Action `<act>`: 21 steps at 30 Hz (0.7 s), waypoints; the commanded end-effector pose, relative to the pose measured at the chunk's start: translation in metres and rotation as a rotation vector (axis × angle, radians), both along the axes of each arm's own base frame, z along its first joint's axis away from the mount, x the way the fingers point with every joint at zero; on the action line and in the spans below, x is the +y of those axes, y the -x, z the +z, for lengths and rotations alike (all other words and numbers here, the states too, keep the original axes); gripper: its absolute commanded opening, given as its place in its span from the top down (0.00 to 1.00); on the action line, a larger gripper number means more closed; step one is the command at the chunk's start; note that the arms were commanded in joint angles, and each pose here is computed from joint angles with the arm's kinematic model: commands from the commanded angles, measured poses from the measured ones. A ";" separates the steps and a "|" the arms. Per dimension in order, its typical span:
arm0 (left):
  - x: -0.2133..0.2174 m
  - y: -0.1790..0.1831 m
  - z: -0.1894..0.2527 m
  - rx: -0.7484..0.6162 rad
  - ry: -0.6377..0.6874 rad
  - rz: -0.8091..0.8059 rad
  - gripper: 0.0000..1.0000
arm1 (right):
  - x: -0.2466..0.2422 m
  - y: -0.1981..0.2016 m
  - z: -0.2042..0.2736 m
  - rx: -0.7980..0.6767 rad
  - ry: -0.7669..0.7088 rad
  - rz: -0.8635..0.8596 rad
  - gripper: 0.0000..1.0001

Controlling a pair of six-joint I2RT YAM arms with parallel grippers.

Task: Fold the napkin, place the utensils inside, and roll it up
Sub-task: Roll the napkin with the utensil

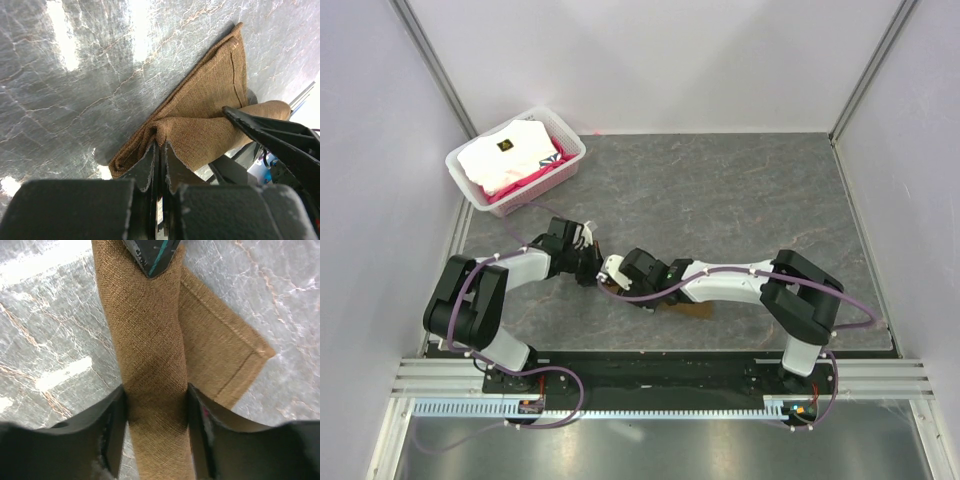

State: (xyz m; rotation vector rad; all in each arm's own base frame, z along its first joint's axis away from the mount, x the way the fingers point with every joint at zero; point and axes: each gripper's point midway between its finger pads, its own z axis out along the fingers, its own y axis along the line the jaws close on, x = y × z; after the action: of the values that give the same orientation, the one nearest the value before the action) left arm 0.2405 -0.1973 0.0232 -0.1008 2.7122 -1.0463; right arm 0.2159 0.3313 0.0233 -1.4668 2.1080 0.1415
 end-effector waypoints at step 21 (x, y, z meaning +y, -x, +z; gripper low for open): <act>0.021 -0.027 0.050 -0.300 -0.040 0.090 0.31 | -0.014 0.045 -0.020 0.796 -0.103 0.036 0.71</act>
State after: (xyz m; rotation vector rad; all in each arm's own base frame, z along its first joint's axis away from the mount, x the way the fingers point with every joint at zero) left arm 0.2680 -0.1789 0.0649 -0.0855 2.5260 -0.8940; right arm 0.2155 0.3373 0.0204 -1.4659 2.3934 0.7923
